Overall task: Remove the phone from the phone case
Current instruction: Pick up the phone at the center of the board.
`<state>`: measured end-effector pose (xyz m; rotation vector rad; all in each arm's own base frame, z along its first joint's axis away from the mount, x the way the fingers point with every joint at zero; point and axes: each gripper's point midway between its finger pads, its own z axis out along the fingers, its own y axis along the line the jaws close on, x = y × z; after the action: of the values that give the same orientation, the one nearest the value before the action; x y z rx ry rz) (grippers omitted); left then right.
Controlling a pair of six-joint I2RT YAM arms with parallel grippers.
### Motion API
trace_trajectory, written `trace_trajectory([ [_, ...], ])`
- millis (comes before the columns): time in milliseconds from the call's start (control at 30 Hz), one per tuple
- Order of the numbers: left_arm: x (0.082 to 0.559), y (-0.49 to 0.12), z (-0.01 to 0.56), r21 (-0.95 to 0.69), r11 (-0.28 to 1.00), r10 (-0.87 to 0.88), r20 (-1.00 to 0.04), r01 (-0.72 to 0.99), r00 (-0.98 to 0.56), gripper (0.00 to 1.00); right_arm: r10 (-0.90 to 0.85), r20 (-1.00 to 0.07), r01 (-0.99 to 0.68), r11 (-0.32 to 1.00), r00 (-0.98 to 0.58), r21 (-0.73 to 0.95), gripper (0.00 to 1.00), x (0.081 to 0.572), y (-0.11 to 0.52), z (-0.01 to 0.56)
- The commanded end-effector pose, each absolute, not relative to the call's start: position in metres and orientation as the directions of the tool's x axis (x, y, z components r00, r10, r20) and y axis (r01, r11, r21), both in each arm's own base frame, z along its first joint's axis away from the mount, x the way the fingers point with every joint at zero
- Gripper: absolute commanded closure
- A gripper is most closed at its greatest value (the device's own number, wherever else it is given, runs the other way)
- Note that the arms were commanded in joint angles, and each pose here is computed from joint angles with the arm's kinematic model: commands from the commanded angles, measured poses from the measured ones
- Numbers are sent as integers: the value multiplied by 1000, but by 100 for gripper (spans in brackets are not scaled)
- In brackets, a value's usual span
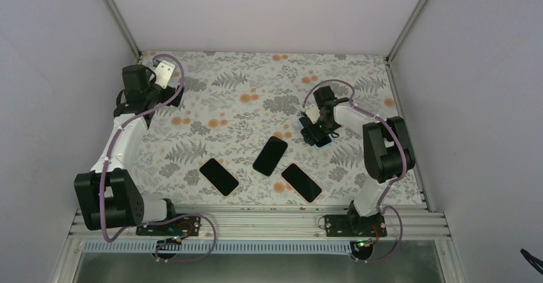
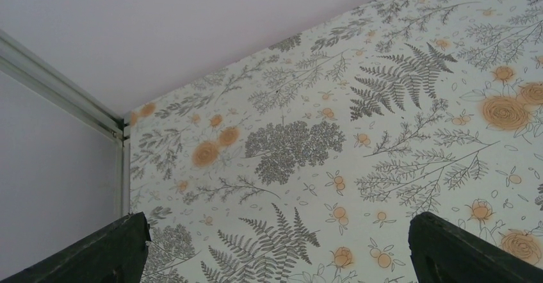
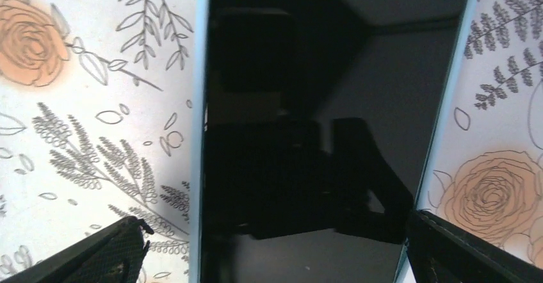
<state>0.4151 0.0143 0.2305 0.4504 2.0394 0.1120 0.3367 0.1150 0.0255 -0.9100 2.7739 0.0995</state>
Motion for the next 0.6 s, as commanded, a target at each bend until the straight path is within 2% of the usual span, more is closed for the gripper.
trace_trajectory([
  [0, 421, 18, 235, 272, 925, 366, -827, 266, -427, 0, -562, -153, -559, 827, -813, -66, 0, 333, 100, 5],
  [200, 427, 18, 231, 258, 924, 364, -817, 281, -447, 0, -561, -128, -557, 828, -818, -69, 0, 330, 97, -6],
  [500, 426, 19, 232, 266, 924, 368, -814, 276, -449, 0, -614, -249, -599, 788, -749, -142, 0, 340, 110, 32],
  [567, 425, 18, 229, 260, 924, 366, -814, 279, -452, 0, -613, -228, -599, 789, -757, -135, 0, 338, 109, 31],
])
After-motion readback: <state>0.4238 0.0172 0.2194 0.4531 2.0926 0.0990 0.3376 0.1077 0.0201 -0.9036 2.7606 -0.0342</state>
